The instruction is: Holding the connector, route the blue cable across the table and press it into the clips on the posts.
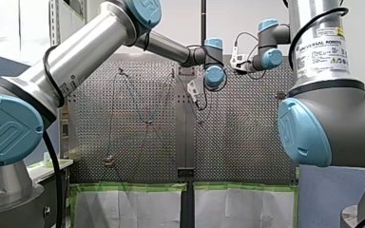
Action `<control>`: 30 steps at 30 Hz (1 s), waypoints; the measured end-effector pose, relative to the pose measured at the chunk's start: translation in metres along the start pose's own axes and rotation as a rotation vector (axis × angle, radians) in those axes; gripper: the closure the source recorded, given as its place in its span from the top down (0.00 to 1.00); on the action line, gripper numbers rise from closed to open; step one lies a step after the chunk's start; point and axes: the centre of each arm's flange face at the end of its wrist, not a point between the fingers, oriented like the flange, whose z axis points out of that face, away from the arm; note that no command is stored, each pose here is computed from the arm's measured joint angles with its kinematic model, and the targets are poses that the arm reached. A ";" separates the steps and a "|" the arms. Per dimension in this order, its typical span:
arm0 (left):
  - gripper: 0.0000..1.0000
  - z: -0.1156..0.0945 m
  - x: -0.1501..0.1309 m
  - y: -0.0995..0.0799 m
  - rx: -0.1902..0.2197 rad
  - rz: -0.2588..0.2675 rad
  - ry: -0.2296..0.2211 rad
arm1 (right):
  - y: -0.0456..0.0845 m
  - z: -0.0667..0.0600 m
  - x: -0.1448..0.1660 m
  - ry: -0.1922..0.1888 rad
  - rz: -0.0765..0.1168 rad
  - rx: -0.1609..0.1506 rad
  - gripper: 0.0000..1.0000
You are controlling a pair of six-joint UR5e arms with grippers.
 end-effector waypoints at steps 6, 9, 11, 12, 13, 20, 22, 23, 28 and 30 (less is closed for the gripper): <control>1.00 -0.018 -0.017 -0.011 0.071 -0.017 -0.013 | 0.000 0.000 0.000 0.000 0.000 0.000 0.00; 1.00 -0.030 -0.024 -0.020 0.112 -0.027 -0.015 | 0.001 0.000 0.000 0.000 0.000 -0.001 0.00; 1.00 -0.037 -0.028 -0.024 0.134 -0.035 -0.018 | 0.001 0.000 0.000 0.000 0.000 -0.002 0.00; 1.00 -0.041 -0.031 -0.026 0.144 -0.041 -0.021 | 0.001 0.000 0.000 -0.001 0.000 -0.002 0.00; 1.00 -0.044 -0.033 -0.027 0.150 -0.046 -0.025 | 0.001 0.000 0.000 -0.001 0.000 -0.002 0.00; 1.00 -0.058 -0.054 -0.026 0.167 -0.081 -0.065 | 0.001 0.000 0.000 -0.002 0.001 -0.002 0.00; 1.00 -0.059 -0.062 -0.022 0.161 -0.095 -0.080 | 0.001 0.000 0.000 -0.002 0.001 -0.002 0.00; 1.00 -0.059 -0.065 -0.020 0.156 -0.102 -0.088 | 0.001 0.000 0.000 -0.002 0.001 -0.002 0.00; 1.00 -0.061 -0.082 -0.008 0.124 -0.145 -0.130 | -0.001 0.000 0.000 -0.003 0.001 0.001 0.00; 1.00 -0.066 -0.088 -0.007 0.124 -0.160 -0.144 | 0.000 0.000 0.000 -0.002 0.001 0.000 0.00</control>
